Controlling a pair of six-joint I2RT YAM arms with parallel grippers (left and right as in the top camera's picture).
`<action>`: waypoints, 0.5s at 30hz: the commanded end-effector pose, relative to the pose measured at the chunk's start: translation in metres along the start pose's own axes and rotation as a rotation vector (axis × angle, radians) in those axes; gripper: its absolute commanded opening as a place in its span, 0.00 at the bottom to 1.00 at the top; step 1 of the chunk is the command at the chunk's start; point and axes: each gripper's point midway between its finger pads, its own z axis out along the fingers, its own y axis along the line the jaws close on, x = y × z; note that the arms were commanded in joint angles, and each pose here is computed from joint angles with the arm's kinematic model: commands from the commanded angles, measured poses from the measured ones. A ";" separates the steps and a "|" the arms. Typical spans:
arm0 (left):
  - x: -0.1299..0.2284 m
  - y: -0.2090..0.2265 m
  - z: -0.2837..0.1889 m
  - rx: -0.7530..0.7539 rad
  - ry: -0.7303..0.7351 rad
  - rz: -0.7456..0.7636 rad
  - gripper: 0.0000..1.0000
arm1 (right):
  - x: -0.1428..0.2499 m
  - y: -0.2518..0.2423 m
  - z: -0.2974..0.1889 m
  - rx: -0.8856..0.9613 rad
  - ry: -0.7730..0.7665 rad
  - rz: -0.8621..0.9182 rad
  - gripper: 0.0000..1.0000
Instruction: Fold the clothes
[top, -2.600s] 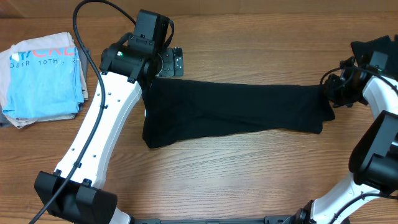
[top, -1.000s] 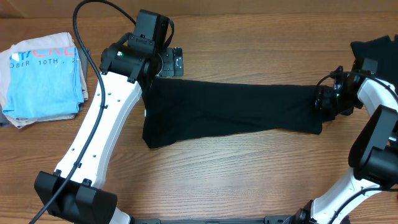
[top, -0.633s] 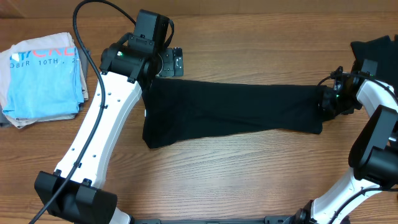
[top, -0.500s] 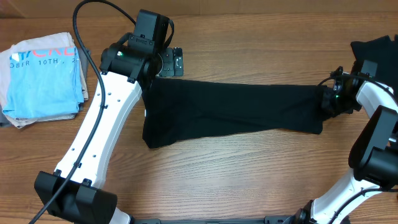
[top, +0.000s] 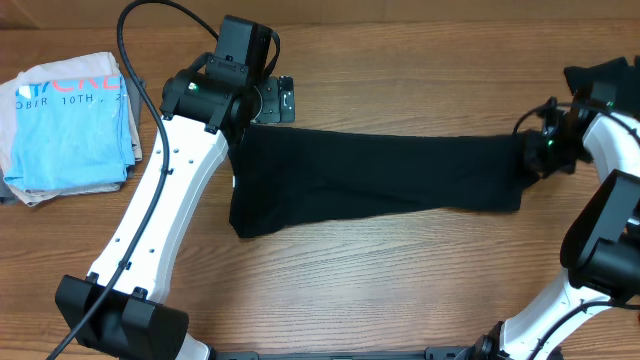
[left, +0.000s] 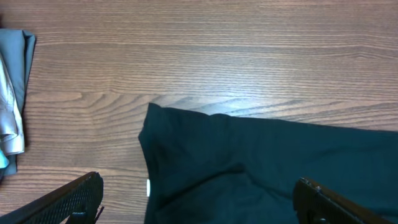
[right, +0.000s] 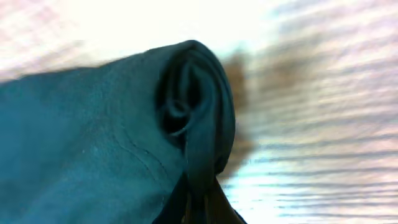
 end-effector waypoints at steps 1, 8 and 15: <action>0.000 0.004 0.004 -0.020 0.001 -0.001 1.00 | -0.020 0.015 -0.021 -0.068 -0.053 -0.012 0.04; 0.000 0.004 0.004 -0.020 0.001 -0.001 1.00 | -0.030 0.061 -0.058 -0.200 -0.035 0.042 0.04; 0.000 0.004 0.004 -0.020 0.001 -0.001 1.00 | -0.027 0.145 -0.099 -0.342 0.001 -0.080 0.04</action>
